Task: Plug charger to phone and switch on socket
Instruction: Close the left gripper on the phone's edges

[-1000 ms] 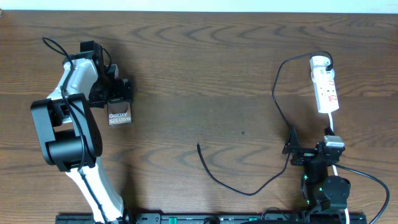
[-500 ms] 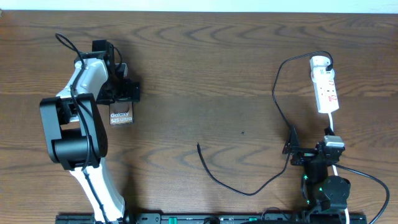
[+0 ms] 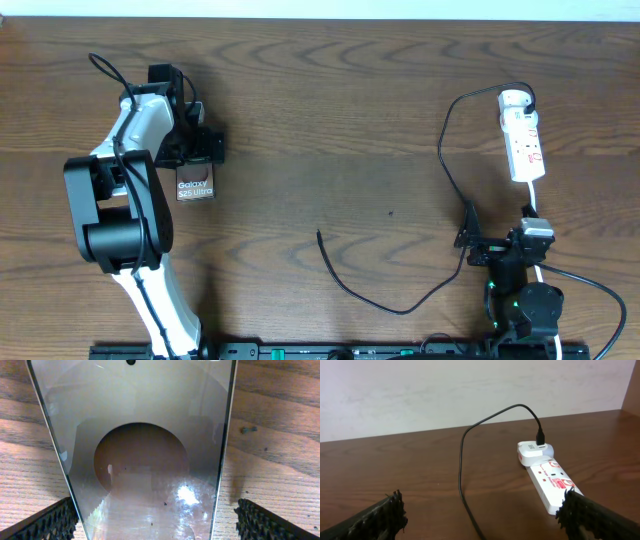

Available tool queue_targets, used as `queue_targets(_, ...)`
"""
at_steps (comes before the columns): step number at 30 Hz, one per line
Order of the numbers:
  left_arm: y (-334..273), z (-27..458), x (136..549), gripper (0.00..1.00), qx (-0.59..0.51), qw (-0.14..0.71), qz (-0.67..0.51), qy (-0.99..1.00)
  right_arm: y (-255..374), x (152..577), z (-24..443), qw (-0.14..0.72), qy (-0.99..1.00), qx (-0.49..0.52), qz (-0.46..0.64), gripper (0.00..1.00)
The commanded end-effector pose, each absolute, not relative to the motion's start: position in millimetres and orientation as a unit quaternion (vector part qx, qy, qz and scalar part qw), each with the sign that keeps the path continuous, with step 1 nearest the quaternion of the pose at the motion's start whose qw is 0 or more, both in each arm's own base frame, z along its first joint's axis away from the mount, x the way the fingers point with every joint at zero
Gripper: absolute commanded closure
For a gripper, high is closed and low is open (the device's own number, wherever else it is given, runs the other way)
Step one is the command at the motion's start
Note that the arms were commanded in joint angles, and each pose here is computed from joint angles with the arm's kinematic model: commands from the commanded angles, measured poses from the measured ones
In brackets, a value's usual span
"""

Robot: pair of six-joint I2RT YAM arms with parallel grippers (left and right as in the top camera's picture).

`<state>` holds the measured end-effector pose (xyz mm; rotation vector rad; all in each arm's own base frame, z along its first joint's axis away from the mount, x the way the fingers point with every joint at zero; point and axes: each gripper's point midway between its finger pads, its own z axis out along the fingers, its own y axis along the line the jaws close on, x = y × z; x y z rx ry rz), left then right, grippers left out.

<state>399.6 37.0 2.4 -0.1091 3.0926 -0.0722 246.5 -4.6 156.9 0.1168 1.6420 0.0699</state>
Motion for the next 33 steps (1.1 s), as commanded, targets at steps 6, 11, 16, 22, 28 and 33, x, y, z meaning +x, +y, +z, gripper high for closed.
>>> queue_targets(6, 39, -9, 387, 0.02, -0.031, 0.005, -0.016, 0.999, -6, 246, 157, 0.68, 0.731, 0.053, 0.028, 0.01)
queue_targets(11, 42, -18, 380, 0.02, -0.031, -0.002, -0.005, 1.0, -6, 246, 157, 0.68, 0.731, 0.053, 0.028, 0.01)
queue_targets(16, 43, -20, 377, 0.02, -0.027, -0.006, -0.001, 1.0, -6, 246, 157, 0.68, 0.731, 0.053, 0.028, 0.01)
queue_targets(22, 44, -20, 377, 0.02, -0.02, -0.007, 0.001, 1.0, -6, 246, 157, 0.68, 0.731, 0.053, 0.028, 0.01)
queue_targets(28, 44, -20, 377, 0.02, -0.017, -0.007, 0.001, 1.0, -6, 246, 157, 0.68, 0.731, 0.053, 0.028, 0.01)
queue_targets(33, 44, -20, 377, 0.02, -0.01, -0.005, 0.001, 1.0, -6, 246, 157, 0.68, 0.731, 0.053, 0.028, 0.01)
